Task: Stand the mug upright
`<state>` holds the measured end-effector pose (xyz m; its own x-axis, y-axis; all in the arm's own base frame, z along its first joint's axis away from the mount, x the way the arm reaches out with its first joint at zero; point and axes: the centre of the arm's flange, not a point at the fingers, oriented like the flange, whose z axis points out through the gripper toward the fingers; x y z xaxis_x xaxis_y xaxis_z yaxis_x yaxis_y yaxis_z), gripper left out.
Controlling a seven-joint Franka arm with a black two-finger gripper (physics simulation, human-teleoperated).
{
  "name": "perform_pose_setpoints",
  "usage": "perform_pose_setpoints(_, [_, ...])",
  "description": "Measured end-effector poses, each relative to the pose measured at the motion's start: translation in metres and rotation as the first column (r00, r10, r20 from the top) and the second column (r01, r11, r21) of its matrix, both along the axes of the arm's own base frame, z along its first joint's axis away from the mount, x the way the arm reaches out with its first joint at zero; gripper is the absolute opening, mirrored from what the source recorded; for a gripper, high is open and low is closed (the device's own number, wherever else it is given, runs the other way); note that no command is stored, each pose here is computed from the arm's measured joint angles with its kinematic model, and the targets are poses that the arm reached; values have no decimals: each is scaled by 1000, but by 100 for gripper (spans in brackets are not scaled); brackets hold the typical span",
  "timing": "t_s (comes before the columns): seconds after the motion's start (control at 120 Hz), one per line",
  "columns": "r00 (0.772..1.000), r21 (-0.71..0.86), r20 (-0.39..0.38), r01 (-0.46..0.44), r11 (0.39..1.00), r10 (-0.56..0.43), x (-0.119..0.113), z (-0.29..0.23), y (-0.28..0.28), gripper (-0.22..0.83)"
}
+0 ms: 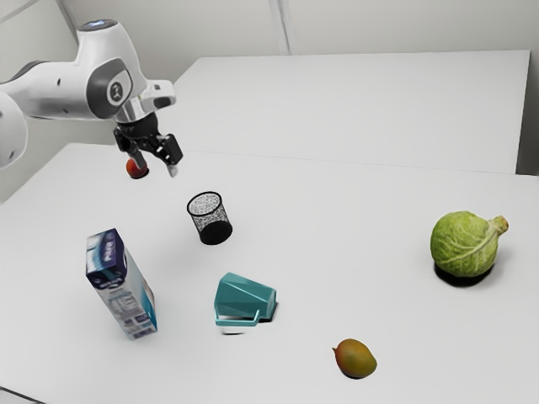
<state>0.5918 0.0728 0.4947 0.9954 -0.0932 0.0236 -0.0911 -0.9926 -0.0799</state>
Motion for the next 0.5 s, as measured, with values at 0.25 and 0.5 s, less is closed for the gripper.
perform_pose_setpoints(0.25, [999,-123,-18,-37,992,35,-3,5,5,62])
perform_pose_setpoints(0.5, [980,-391,-197,-108,914,32,-29,-61,-27,61])
